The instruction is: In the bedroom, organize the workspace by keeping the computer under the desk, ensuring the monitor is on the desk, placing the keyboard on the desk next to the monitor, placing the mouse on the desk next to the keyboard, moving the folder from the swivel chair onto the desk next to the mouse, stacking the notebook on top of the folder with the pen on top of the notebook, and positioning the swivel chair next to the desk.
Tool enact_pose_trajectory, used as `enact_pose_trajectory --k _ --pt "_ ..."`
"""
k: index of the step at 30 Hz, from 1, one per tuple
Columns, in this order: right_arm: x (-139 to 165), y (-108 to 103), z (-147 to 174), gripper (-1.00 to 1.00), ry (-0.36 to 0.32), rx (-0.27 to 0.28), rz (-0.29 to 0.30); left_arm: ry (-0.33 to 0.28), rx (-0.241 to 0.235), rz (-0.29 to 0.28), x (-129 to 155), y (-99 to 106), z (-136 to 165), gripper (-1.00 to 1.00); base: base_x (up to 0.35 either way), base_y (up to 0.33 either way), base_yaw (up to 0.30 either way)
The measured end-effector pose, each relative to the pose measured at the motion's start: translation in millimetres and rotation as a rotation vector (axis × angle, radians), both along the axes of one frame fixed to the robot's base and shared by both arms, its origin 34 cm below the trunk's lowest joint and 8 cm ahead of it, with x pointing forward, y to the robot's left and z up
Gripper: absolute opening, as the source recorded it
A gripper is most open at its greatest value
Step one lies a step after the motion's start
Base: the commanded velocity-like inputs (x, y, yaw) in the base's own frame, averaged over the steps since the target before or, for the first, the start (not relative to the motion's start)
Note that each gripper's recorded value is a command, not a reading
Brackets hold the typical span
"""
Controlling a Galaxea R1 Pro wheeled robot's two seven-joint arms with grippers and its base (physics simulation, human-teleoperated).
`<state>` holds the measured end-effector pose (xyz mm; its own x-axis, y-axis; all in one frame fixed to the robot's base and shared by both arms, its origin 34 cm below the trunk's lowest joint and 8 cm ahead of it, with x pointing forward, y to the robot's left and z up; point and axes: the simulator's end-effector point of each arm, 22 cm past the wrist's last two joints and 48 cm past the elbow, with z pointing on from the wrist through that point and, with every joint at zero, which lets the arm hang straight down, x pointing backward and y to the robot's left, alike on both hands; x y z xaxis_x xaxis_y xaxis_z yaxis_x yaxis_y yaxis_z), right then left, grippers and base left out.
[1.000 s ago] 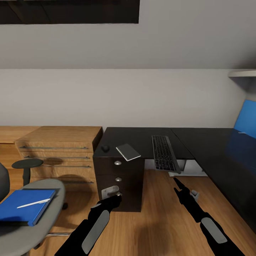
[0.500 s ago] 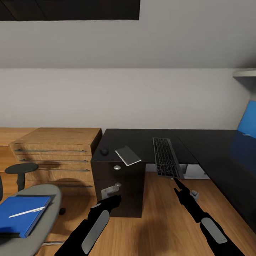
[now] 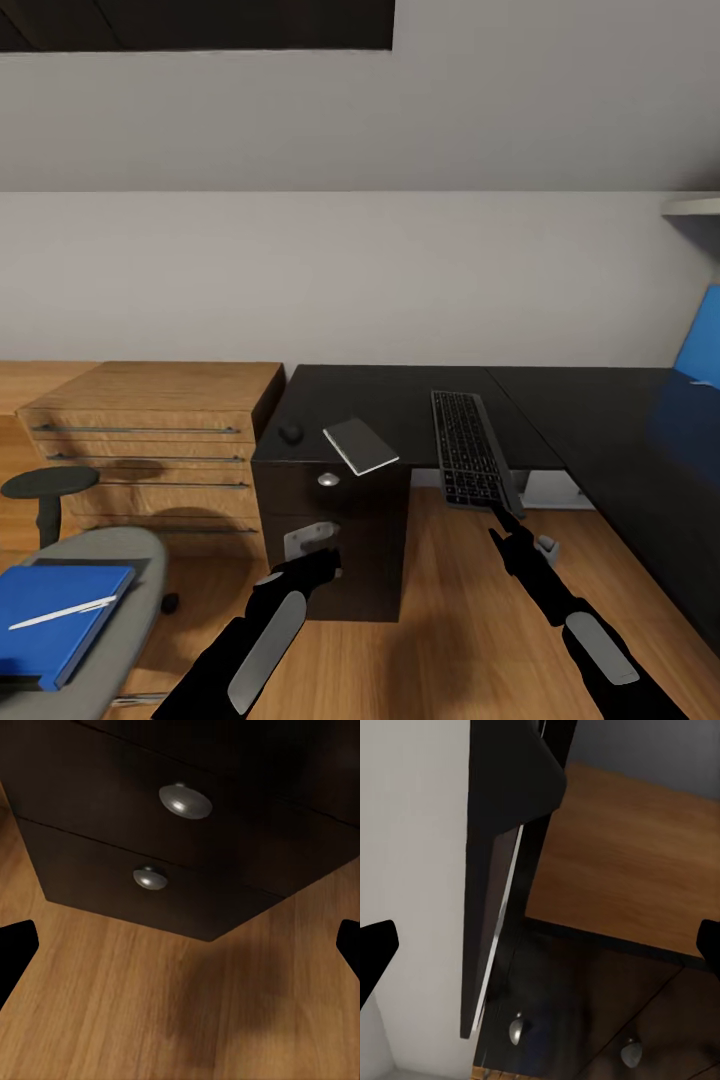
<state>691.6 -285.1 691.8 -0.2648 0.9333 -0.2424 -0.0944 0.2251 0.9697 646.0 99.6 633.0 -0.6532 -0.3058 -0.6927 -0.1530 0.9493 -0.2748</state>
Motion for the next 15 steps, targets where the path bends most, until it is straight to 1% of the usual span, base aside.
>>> enact_pose_trajectory --k 5,15 --pt "1.3 0.2 8.1 1.0 0.0 0.0 0.0 0.0 0.001 0.0 1.3 0.0 8.0 1.0 0.005 0.0 0.0" --pt "1.3 0.2 7.9 1.0 0.0 0.0 0.0 0.0 0.0 0.0 1.3 -0.1 8.0 1.0 0.0 0.0 0.0"
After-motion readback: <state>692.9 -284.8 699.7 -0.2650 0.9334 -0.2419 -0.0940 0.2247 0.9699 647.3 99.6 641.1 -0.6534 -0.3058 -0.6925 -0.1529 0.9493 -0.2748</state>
